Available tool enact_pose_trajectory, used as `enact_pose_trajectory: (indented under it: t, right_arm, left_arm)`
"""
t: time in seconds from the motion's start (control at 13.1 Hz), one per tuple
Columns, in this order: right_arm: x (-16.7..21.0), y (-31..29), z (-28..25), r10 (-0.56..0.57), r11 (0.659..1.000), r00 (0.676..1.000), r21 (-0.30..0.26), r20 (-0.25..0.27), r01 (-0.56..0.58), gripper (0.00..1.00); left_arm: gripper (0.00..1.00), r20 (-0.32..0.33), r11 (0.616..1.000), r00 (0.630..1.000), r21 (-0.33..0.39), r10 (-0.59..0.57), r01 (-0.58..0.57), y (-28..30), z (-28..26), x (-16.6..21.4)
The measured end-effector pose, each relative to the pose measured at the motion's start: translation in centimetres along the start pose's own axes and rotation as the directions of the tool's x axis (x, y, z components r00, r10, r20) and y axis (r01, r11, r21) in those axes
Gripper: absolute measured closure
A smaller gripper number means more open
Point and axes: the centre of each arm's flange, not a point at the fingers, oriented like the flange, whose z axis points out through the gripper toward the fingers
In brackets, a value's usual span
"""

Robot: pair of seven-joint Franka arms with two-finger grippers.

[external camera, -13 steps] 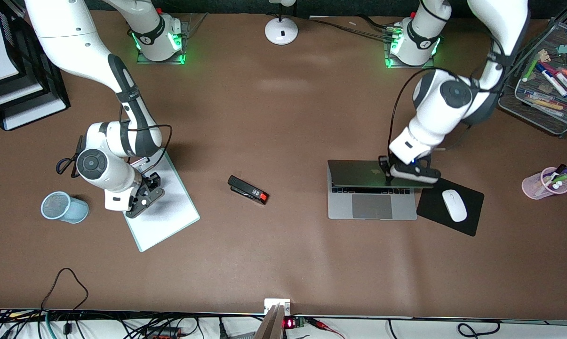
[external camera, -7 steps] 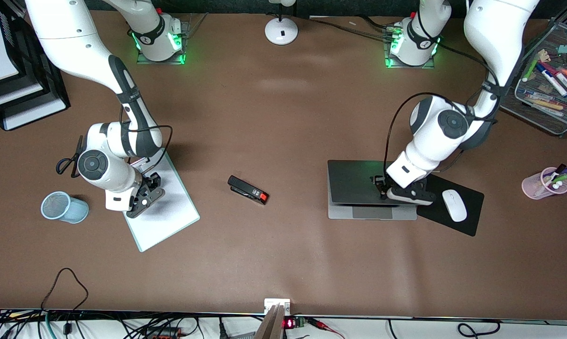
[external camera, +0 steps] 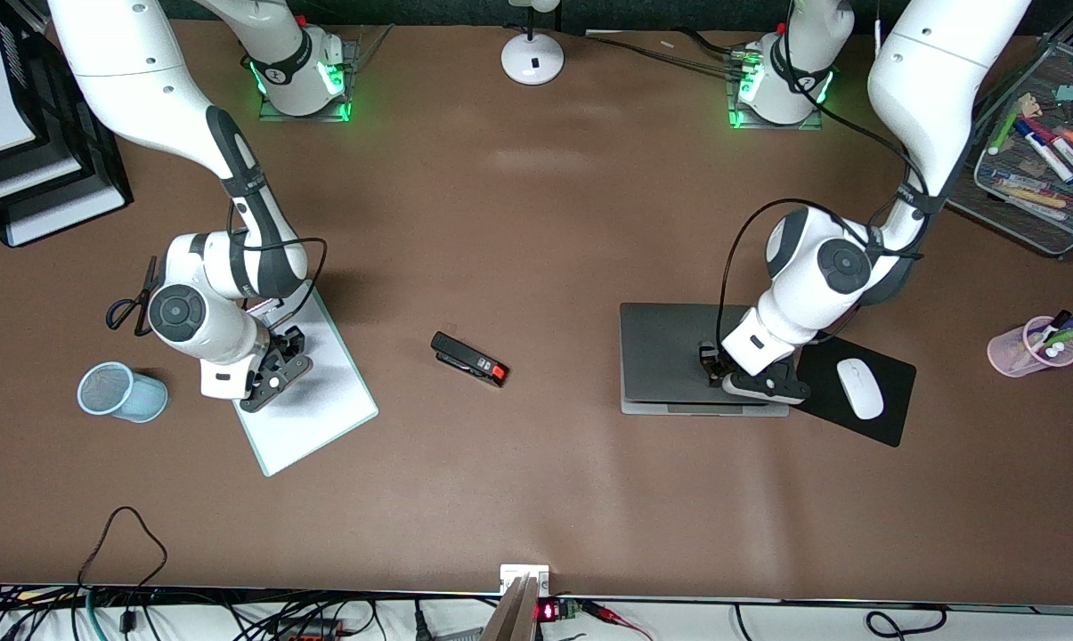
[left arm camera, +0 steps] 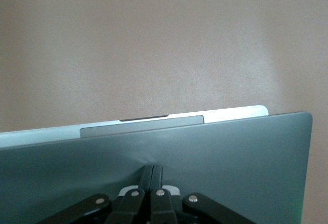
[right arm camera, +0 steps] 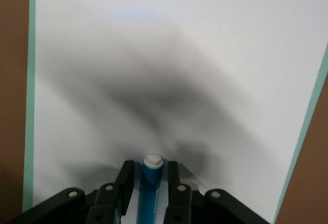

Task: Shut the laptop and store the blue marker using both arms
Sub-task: 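Press the laptop lid down shut with the left gripper, then lift the marker with the right gripper while the left gripper withdraws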

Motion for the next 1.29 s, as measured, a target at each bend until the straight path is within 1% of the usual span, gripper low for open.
enact_pose_trajectory:
  t: [0.38,0.61,0.68,0.84,0.91,1.07,1.22,1.29]
  right_arm:
    - [-0.2,0.2,0.1,0.004,1.000,1.000,0.001,0.002,-0.004,0.71]
    - [-0.2,0.2,0.2,0.004,1.000,1.000,0.002,0.003,-0.004,0.74]
    - [-0.2,0.2,0.2,0.004,1.000,1.000,0.002,0.003,-0.004,0.77]
    - [-0.2,0.2,0.2,0.005,1.000,1.000,0.002,0.003,-0.005,0.79]
    - [-0.2,0.2,0.2,0.005,1.000,1.000,0.002,0.003,-0.005,0.82]
    - [-0.1,0.3,0.1,0.005,1.000,1.000,0.000,-0.001,-0.005,0.82]
    - [0.5,0.6,-0.9,0.004,1.000,1.000,-0.008,-0.012,-0.004,0.82]
    - [1.1,0.9,-1.9,0.003,1.000,1.000,-0.004,-0.008,-0.003,0.82]
  left_arm:
    - [0.99,0.043,0.999,0.998,0.017,0.051,-0.052,-0.2,3.3,-1.0]
    - [0.99,0.048,0.998,0.997,0.022,0.065,-0.066,-0.3,3.8,-1.0]
    - [0.99,0.049,0.998,0.997,0.023,0.066,-0.067,-0.4,3.9,-1.1]
    - [0.99,0.048,0.998,0.997,0.024,0.064,-0.065,-0.5,3.9,-1.0]
    - [0.99,0.047,0.998,0.997,0.025,0.063,-0.064,-0.6,3.9,-0.9]
    - [0.99,0.043,0.998,0.997,0.027,0.062,-0.063,-0.7,3.5,-0.6]
    - [0.99,0.063,0.997,0.996,0.043,0.064,-0.067,-0.6,2.1,0.1]
    - [0.99,0.077,0.996,0.995,0.057,0.067,-0.072,-0.5,0.8,0.6]
